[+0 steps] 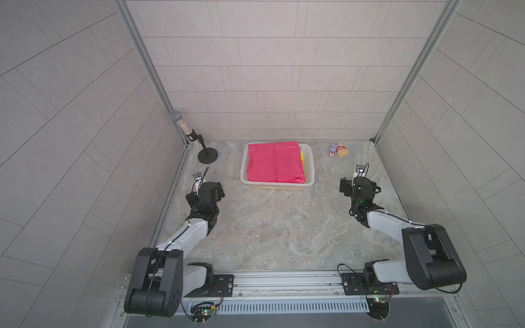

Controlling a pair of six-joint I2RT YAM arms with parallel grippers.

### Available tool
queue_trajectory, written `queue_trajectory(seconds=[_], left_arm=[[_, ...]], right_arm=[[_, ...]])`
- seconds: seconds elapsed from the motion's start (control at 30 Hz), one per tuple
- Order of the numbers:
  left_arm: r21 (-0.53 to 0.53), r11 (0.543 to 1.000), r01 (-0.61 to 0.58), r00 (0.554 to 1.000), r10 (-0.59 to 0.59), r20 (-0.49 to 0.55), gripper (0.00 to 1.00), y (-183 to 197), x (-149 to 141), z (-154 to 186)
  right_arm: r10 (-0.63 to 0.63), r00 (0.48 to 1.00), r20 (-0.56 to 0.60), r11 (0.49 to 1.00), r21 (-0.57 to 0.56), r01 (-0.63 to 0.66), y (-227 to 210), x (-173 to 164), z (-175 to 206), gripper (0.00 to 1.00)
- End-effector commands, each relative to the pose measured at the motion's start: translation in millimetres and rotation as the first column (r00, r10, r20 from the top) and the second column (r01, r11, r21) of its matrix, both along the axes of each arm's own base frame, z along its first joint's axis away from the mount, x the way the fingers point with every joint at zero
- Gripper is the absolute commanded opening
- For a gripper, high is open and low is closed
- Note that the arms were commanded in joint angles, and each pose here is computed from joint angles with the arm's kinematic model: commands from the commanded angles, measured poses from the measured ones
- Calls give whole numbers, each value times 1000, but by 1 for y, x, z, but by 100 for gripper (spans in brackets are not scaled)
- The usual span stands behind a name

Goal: Put the folded raincoat in the basket
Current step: Reset both arms

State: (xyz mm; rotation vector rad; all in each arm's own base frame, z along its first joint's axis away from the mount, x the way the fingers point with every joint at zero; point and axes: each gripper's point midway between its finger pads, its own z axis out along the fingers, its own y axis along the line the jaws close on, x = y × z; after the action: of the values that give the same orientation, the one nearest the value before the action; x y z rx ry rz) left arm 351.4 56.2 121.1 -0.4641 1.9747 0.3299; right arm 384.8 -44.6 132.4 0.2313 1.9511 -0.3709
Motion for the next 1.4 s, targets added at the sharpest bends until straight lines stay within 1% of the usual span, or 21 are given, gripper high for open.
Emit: queue_trajectory(seconds=[0.0,0.07,0.13,0.17,0.27,0.33,0.37,0.4,0.43,0.47,0.57,0.67,0.77,0.83,0.93,0.97,1.03,1.07,1.37], left_arm=[[50,999,-9,998,5,68,100,5,10,3],[56,998,-6,997,2,72,100,5,12,-5],[58,998,20,999,-22,34,100,2,15,-7],[66,998,19,999,-21,28,100,3,16,-7],[98,995,20,996,-29,83,100,5,17,-3],[77,996,35,994,-43,100,100,6,14,-14],[69,997,40,992,-48,116,100,6,14,-20],[63,997,51,989,-59,133,100,5,17,-26],[80,992,100,982,-111,155,100,-2,24,-26],[88,988,130,978,-142,155,100,-7,28,-26],[59,983,175,984,-176,21,100,-13,33,-33],[78,970,229,970,-234,60,100,-21,43,-34],[63,971,230,973,-232,20,100,-22,41,-36],[65,970,233,972,-235,22,100,-22,41,-36],[75,968,238,969,-242,49,100,-23,42,-34],[77,968,239,969,-243,53,100,-23,42,-34],[73,968,240,969,-243,44,100,-23,41,-34],[72,968,239,969,-243,43,100,-23,41,-35],[73,962,262,963,-265,40,100,-26,43,-35]], right_arm=[[-22,998,55,1000,5,22,-7,3,12,100],[3,1000,29,1000,4,-3,-4,5,7,100],[21,1000,3,1000,6,-21,-1,5,-5,100],[22,1000,11,1000,6,-22,-1,3,-10,100],[3,996,85,1000,8,-3,-4,-3,-24,100],[6,992,124,1000,5,-6,-4,-6,-35,100],[8,988,157,1000,-5,-8,-4,-6,-32,100],[16,990,141,1000,6,-17,-3,-8,-33,100],[25,993,114,1000,10,-26,-1,-9,-34,100],[34,995,97,999,12,-35,0,-8,-36,100],[64,991,122,998,5,-65,4,-2,-36,100],[87,989,116,996,21,-90,6,-2,-36,100],[98,990,102,995,25,-101,7,0,-38,100],[125,987,105,992,19,-128,11,1,-38,100],[114,988,105,993,19,-116,9,1,-37,100],[96,990,103,995,21,-99,7,0,-38,100],[20,996,92,999,26,-23,-5,0,-38,100],[12,996,89,1000,27,-14,-6,0,-38,100],[12,996,91,1000,24,-14,-6,-1,-38,100]])
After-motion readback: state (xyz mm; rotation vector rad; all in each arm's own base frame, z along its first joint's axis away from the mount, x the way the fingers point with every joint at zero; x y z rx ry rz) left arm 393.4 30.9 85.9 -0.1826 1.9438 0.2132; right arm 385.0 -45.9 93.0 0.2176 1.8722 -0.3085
